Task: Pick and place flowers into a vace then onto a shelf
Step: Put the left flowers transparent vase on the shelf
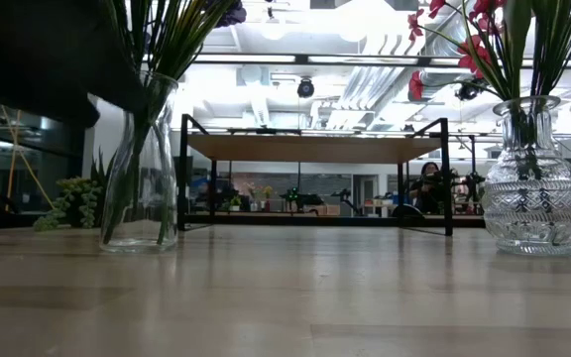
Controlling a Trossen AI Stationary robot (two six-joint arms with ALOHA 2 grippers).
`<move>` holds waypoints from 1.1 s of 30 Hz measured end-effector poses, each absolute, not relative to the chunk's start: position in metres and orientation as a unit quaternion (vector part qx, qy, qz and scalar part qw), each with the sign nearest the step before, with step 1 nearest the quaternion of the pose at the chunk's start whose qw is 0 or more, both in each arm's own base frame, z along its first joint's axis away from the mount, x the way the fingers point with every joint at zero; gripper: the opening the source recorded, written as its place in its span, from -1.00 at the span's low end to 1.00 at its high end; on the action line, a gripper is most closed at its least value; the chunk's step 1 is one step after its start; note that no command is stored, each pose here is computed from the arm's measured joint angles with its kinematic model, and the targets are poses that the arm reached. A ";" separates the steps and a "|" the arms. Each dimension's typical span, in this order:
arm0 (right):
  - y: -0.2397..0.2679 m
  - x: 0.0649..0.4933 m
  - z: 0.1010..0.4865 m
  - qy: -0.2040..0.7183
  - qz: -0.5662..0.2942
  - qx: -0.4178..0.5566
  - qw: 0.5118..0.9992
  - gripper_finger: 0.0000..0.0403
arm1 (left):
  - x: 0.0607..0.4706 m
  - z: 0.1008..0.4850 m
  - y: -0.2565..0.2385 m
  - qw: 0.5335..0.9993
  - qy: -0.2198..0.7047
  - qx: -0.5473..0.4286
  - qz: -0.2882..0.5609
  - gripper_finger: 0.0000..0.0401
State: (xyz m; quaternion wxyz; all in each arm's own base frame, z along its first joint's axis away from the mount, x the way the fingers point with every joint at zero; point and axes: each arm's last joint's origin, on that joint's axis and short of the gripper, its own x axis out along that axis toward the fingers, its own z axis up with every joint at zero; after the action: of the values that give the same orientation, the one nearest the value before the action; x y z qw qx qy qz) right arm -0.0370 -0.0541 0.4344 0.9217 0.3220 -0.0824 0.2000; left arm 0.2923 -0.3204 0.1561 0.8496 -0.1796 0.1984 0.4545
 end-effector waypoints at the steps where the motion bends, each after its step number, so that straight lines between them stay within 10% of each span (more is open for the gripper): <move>1: -0.054 -0.037 0.434 -0.082 0.200 0.322 0.922 -0.38 | 0.291 0.156 -0.321 0.849 0.201 -0.180 0.454 0.12; 13: -0.054 -0.037 0.435 -0.082 0.204 0.321 0.921 -0.38 | 0.294 0.160 -0.323 0.860 0.179 -0.183 0.442 0.16; 33: -0.053 -0.038 0.436 -0.090 0.225 0.297 0.924 -0.38 | 0.301 0.176 -0.328 0.848 0.201 -0.217 0.439 0.99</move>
State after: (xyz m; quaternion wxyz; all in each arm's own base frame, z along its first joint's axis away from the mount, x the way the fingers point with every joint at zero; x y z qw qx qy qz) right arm -0.0379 -0.0530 0.4359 0.9236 0.2971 -0.0899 0.2249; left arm 0.3011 -0.3283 0.1764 0.8484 -0.2173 0.2012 0.4388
